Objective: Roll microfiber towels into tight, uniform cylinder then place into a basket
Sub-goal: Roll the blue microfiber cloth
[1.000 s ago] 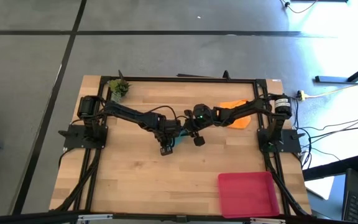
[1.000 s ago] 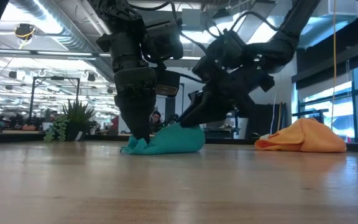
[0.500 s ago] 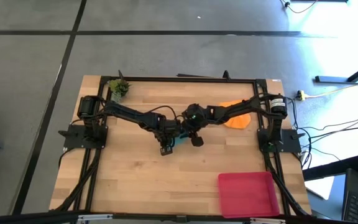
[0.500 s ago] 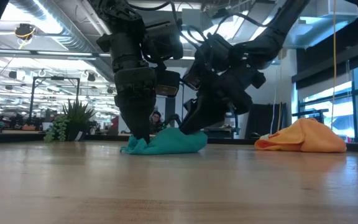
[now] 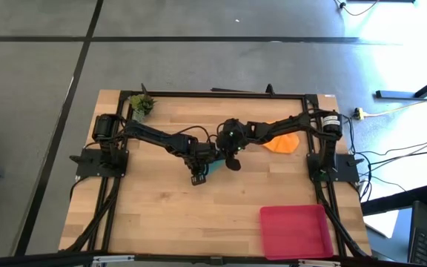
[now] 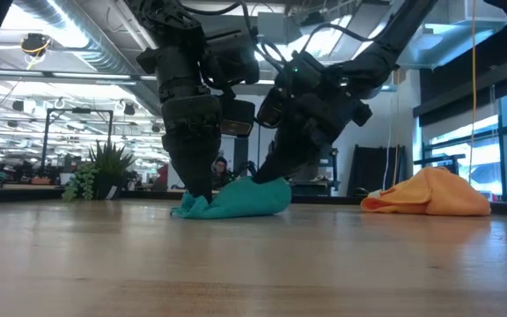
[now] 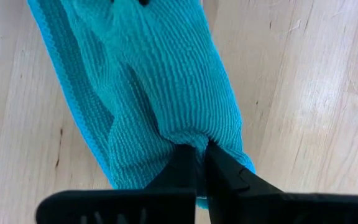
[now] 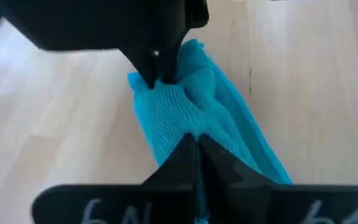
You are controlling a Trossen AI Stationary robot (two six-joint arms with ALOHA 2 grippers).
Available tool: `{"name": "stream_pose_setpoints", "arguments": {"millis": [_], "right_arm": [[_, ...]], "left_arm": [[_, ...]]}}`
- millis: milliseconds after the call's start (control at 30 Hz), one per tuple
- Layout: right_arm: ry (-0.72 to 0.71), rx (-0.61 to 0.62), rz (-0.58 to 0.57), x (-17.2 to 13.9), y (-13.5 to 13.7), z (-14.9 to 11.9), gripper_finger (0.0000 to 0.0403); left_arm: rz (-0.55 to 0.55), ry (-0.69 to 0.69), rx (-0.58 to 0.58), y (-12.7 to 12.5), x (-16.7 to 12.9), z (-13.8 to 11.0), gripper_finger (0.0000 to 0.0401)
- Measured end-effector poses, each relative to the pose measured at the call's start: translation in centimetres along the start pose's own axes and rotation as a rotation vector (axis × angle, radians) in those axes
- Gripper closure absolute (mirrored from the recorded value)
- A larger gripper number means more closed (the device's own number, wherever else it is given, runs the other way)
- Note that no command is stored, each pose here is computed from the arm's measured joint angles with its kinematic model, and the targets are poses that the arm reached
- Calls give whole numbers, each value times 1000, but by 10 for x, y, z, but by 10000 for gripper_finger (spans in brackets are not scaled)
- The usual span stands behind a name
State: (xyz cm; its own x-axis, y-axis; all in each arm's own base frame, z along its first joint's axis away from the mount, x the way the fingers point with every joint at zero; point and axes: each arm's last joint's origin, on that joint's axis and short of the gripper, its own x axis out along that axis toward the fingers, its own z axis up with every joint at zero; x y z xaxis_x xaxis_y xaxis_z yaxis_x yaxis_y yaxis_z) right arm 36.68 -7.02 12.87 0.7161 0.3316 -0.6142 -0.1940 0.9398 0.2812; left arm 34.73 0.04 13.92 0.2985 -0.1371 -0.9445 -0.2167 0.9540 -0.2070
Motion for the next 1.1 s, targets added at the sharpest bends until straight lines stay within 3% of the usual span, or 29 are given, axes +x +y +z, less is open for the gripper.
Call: {"name": "stream_pose_setpoints", "arguments": {"millis": [533,1100], "right_arm": [[-3,98,-32,10,-21,-7,399],[37,90,-57,21,-28,-15,391]], "left_arm": [[-4,-1,0,0,0,0,400],[-2,-3,1,0,0,0,400]]}}
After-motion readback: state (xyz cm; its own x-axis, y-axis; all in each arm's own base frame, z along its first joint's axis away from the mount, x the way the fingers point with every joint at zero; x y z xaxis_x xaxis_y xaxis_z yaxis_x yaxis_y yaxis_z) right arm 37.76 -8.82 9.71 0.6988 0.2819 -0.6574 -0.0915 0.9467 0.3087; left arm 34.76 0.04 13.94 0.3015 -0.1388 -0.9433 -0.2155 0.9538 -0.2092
